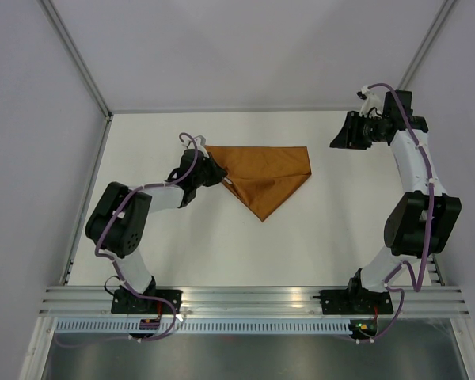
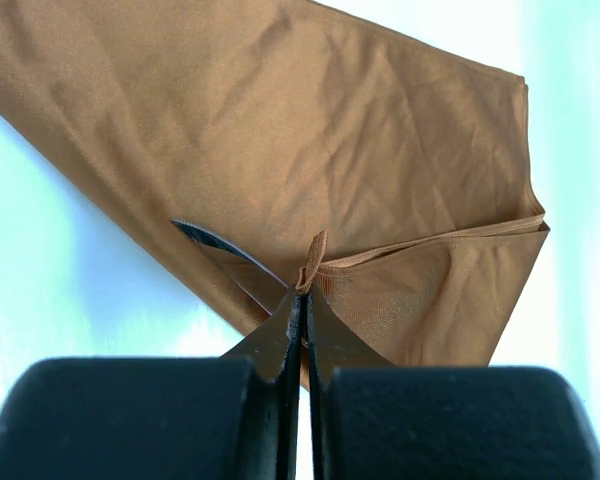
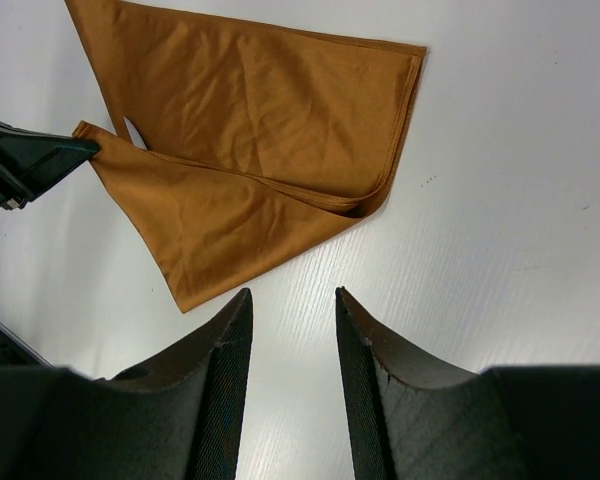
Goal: Fold the napkin, place the utensils inside, and roll it up
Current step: Fold the napkin at the center of the board.
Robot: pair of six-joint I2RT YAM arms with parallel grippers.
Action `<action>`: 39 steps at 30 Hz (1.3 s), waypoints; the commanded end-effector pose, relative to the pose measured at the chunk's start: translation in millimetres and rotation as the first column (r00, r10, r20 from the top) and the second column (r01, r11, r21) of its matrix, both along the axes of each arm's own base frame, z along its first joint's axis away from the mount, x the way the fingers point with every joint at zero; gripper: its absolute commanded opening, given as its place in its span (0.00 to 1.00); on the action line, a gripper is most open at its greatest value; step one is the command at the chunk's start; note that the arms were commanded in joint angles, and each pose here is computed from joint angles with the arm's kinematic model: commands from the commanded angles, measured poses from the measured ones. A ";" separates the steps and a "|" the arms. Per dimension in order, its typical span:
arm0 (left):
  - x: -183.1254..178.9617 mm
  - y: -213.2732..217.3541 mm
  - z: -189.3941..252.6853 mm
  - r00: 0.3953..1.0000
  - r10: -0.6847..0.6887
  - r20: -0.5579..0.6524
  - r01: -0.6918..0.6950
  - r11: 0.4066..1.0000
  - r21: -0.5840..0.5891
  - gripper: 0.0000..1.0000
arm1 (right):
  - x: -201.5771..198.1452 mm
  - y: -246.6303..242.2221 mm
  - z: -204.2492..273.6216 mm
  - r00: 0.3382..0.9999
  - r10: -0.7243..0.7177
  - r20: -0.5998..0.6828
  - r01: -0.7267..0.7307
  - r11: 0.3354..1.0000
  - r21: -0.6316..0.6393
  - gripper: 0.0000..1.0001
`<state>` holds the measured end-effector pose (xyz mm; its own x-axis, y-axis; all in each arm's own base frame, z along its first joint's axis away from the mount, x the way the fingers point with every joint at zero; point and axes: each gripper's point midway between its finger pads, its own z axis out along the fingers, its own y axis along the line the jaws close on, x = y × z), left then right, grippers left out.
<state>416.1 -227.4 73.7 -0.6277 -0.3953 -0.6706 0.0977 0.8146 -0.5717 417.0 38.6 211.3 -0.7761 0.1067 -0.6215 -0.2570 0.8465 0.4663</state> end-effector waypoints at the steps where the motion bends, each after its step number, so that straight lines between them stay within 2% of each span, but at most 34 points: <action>1: 5.1 -5.5 2.7 1.000 -0.012 -0.006 0.012 0.998 -0.063 0.02 | 0.2 3.9 4.4 1.000 0.017 0.015 -0.017 1.000 -0.007 0.45; 6: 8.2 -4.4 -3.2 1.000 -0.016 -0.020 0.014 0.998 -0.067 0.03 | 0.6 6.0 2.0 1.000 0.024 0.012 -0.024 1.000 -0.013 0.45; 10: 14.6 -1.2 -5.1 0.999 -0.019 -0.029 0.017 0.997 -0.081 0.13 | 1.0 6.9 0.0 1.000 0.027 0.008 -0.027 1.000 -0.015 0.45; 15: 23.8 4.9 -5.1 0.999 -0.007 -0.032 0.004 0.997 -0.081 0.39 | 1.3 7.5 -2.6 1.000 0.029 0.002 -0.029 0.999 -0.022 0.45; 16: 25.5 8.4 -5.8 0.999 0.000 -0.033 -0.002 0.997 -0.080 0.48 | 1.4 8.2 -3.6 1.000 0.031 0.001 -0.031 0.999 -0.021 0.45; 21: 34.2 19.1 8.6 1.000 0.021 0.004 -0.020 0.996 -0.089 0.64 | 1.7 9.2 -5.2 0.999 0.034 -0.001 -0.034 0.999 -0.026 0.45; 25: 43.5 36.7 19.7 0.997 0.072 0.024 -0.070 0.995 -0.064 0.66 | 1.2 12.6 -7.4 0.999 0.044 -0.006 -0.044 0.999 -0.029 0.45; 27: 44.6 48.7 14.4 0.993 0.116 -0.012 -0.117 0.993 -0.031 0.66 | 0.6 16.4 -8.5 0.999 0.053 -0.009 -0.053 0.998 -0.029 0.45; 30: 55.1 80.7 12.5 0.976 0.213 -0.046 -0.215 0.976 -0.042 0.65 | 0.3 24.9 -11.0 0.997 0.072 -0.013 -0.072 0.997 -0.038 0.45; 37: 79.4 116.1 6.7 0.950 0.292 -0.108 -0.294 0.956 -0.005 0.61 | -0.3 41.2 -17.3 0.994 0.107 -0.025 -0.108 0.993 -0.055 0.45; 39: 83.4 121.5 -8.4 0.941 0.301 -0.152 -0.301 0.953 0.023 0.60 | 0.0 45.3 -18.9 0.993 0.116 -0.027 -0.118 0.991 -0.061 0.45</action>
